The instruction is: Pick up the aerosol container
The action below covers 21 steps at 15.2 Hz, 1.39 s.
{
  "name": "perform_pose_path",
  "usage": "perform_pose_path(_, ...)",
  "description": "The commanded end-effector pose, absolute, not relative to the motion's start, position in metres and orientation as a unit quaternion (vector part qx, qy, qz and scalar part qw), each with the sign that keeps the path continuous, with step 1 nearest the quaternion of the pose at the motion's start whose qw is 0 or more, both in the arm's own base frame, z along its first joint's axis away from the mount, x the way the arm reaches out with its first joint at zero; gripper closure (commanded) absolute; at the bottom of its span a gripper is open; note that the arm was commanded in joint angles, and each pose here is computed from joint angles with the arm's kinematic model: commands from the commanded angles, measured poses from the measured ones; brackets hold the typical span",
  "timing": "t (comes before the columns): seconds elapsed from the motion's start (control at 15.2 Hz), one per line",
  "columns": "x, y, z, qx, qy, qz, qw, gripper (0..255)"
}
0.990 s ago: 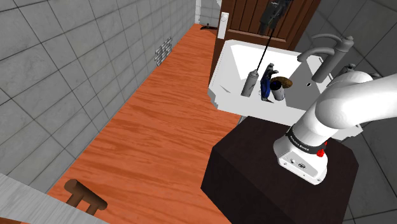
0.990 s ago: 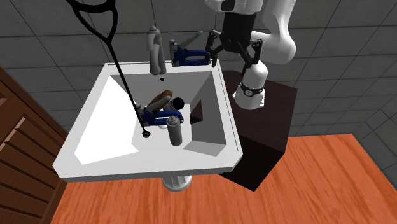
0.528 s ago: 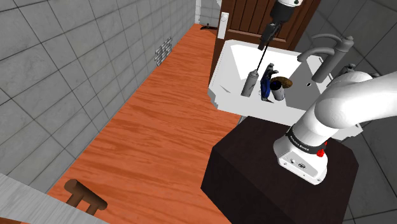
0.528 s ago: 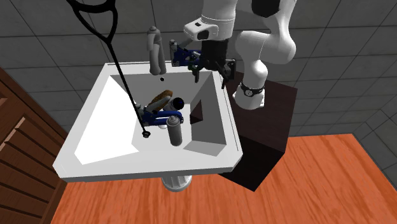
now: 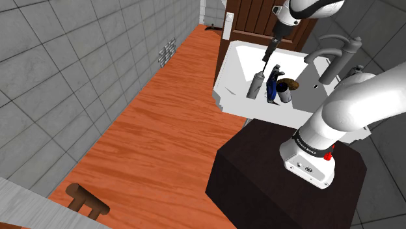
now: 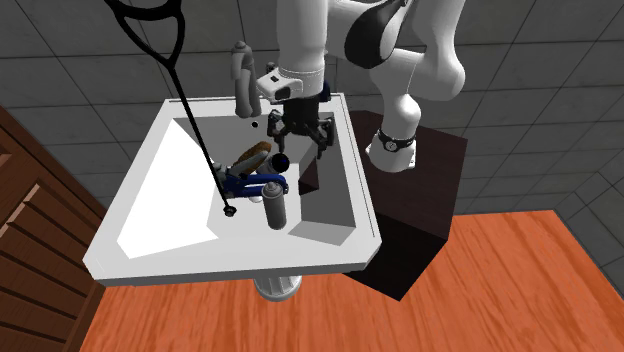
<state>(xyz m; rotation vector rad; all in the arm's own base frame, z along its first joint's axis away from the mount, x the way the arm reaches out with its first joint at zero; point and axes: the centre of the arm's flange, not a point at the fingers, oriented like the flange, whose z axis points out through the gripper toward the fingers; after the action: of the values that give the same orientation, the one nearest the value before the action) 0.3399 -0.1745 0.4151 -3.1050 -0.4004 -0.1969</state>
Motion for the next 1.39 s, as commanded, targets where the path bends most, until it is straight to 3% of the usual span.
perform_pose_path(0.0,0.345,-0.191,0.389,-0.988,-0.142,-0.064,0.004,0)
perform_pose_path(0.59,0.376,-0.260,0.297,-0.977,-0.200,-0.069,0.015,0)
perform_pose_path(1.19,0.376,-0.260,0.257,-0.977,-0.200,-0.069,0.015,0)
perform_pose_path(1.25,0.376,-0.260,0.256,-0.977,-0.200,-0.069,0.015,255)
perform_pose_path(1.32,0.376,-0.260,0.256,-0.977,-0.200,-0.069,0.015,255)
